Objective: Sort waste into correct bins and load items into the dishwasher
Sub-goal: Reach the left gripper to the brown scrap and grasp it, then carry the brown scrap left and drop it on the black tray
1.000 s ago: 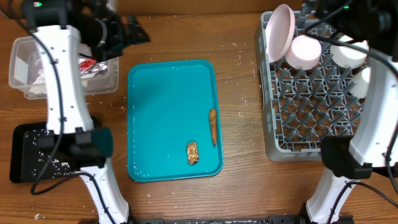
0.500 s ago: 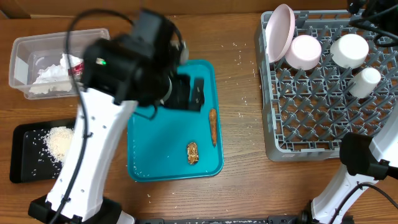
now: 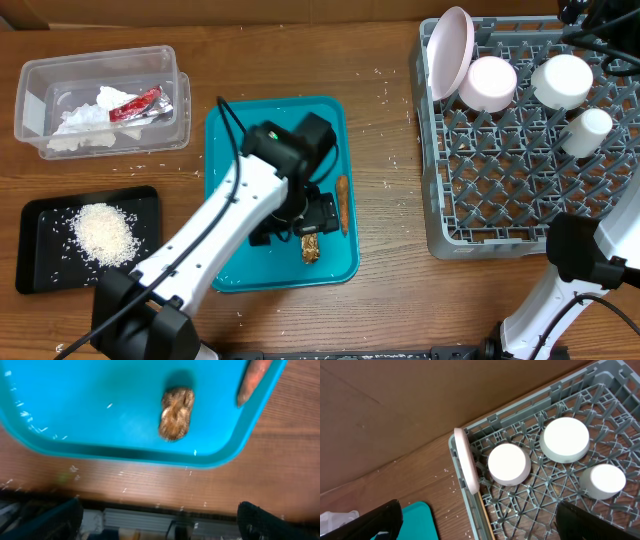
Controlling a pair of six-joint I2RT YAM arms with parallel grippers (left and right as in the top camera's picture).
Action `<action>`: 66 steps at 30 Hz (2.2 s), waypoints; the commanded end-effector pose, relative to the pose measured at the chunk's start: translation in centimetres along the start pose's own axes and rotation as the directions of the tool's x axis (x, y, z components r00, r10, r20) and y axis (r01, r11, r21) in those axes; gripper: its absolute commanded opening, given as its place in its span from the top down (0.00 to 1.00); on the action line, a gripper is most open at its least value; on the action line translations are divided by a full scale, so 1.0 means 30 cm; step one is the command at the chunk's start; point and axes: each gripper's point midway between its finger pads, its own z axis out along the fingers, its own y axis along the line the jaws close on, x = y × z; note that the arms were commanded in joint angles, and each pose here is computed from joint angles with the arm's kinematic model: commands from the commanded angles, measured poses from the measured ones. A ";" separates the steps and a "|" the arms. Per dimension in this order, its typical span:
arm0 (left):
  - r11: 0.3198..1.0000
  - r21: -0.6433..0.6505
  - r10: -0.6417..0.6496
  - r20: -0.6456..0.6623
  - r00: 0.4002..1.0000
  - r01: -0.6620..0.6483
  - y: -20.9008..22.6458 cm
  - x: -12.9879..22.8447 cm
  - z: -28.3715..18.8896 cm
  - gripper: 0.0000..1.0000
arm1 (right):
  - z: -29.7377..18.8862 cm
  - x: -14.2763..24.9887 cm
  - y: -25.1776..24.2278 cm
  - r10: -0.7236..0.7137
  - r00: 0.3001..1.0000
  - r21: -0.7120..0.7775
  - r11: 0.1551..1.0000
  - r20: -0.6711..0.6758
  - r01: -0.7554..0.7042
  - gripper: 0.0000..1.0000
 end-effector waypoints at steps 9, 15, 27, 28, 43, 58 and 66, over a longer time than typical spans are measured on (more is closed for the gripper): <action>0.982 -0.028 -0.183 0.133 0.974 0.188 0.007 -0.054 0.229 0.00 | -0.037 -0.008 0.013 -0.012 1.000 -0.014 1.000 0.026 0.012 0.00; 0.986 0.060 -0.165 0.199 0.966 0.156 -0.042 -0.120 0.325 0.00 | -0.037 -0.008 0.014 -0.013 1.000 -0.015 1.000 0.026 0.013 0.00; 0.991 -0.052 -0.113 0.120 0.986 0.120 -0.013 -0.104 0.464 0.15 | -0.037 -0.008 0.013 -0.012 1.000 -0.014 1.000 0.026 0.013 0.00; 0.992 -0.060 -0.108 0.114 0.988 0.115 -0.010 -0.102 0.472 0.18 | -0.037 -0.008 0.013 -0.012 1.000 -0.014 1.000 0.026 0.013 0.00; 0.989 -0.019 -0.146 0.032 0.989 0.147 -0.022 -0.087 0.469 0.75 | -0.037 -0.008 0.013 -0.012 1.000 -0.014 1.000 0.026 0.012 0.00; 0.970 0.090 -0.237 0.131 0.963 0.227 0.059 -0.399 0.141 0.71 | -0.037 -0.008 0.013 -0.012 1.000 -0.014 1.000 0.026 0.012 0.00; 0.892 0.139 -0.451 0.205 0.868 0.431 0.305 -0.564 -0.114 0.70 | -0.037 -0.008 0.013 -0.012 1.000 -0.014 1.000 0.026 0.012 0.00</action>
